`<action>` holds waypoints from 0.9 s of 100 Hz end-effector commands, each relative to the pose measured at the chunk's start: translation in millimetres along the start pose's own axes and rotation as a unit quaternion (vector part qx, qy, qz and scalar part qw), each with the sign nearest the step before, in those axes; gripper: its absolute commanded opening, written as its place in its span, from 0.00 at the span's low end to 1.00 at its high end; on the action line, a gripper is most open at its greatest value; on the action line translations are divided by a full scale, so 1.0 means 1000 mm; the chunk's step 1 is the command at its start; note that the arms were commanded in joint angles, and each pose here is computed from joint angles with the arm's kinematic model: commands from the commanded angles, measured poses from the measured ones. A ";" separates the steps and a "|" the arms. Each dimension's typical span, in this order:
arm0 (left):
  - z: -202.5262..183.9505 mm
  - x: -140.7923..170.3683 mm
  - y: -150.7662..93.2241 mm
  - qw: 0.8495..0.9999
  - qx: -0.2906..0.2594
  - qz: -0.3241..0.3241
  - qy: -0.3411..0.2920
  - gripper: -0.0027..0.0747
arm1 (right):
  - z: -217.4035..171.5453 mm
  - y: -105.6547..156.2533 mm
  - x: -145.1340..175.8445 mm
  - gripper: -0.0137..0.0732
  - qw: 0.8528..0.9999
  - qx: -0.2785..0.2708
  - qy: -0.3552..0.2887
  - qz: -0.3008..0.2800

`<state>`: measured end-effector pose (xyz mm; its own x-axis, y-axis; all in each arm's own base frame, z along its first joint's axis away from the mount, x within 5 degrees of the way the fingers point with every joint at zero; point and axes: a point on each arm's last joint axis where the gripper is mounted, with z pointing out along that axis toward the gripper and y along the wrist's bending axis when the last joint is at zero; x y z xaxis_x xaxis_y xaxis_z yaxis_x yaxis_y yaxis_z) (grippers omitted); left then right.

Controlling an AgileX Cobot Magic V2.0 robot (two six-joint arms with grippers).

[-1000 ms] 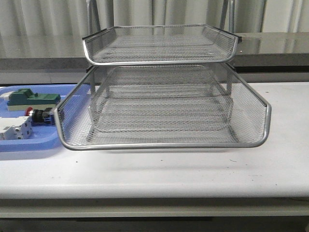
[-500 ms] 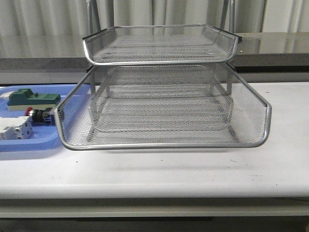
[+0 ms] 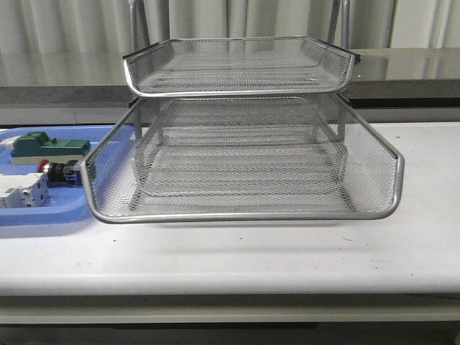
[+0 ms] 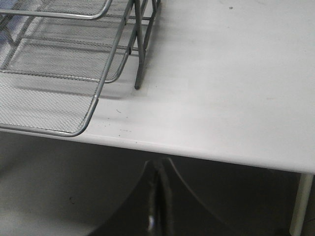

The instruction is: Place button on rack with both arms

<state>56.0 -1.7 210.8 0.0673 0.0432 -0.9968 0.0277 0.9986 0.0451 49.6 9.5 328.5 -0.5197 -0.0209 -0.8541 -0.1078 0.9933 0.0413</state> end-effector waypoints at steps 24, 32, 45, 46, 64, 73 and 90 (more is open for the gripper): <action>-0.002 0.005 0.000 0.999 -0.001 -0.008 -0.037 0.01 | -0.005 0.000 -0.013 0.08 0.999 0.005 -0.042 0.000; -0.002 0.004 0.000 0.999 -0.001 -0.008 -0.041 0.01 | -0.005 0.000 -0.013 0.08 0.999 0.005 -0.042 0.000; -0.002 0.003 0.000 0.999 -0.001 -0.008 -0.051 0.01 | -0.005 0.000 -0.013 0.08 0.999 0.005 -0.042 0.000; -0.002 0.002 0.000 0.999 -0.001 -0.007 -0.052 0.01 | -0.005 0.000 -0.013 0.08 0.999 0.005 -0.042 0.000; -0.003 -0.012 0.000 0.997 -0.002 -0.022 -0.071 0.01 | -0.005 0.000 -0.013 0.08 0.999 0.005 -0.042 0.000; -0.003 -0.027 0.002 0.996 -0.002 -0.060 -0.072 0.01 | -0.005 0.000 -0.013 0.08 0.999 0.005 -0.042 0.000; 0.006 -0.059 0.002 0.995 0.003 -0.095 -0.035 0.01 | -0.005 0.000 -0.013 0.08 0.999 0.005 -0.042 0.000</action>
<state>55.0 -2.3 236.9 0.0791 -0.1058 -0.9912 0.0461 0.9937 -0.1024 49.6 9.5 328.5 -0.5199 -0.0194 -0.8540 -0.1070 0.9933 0.0426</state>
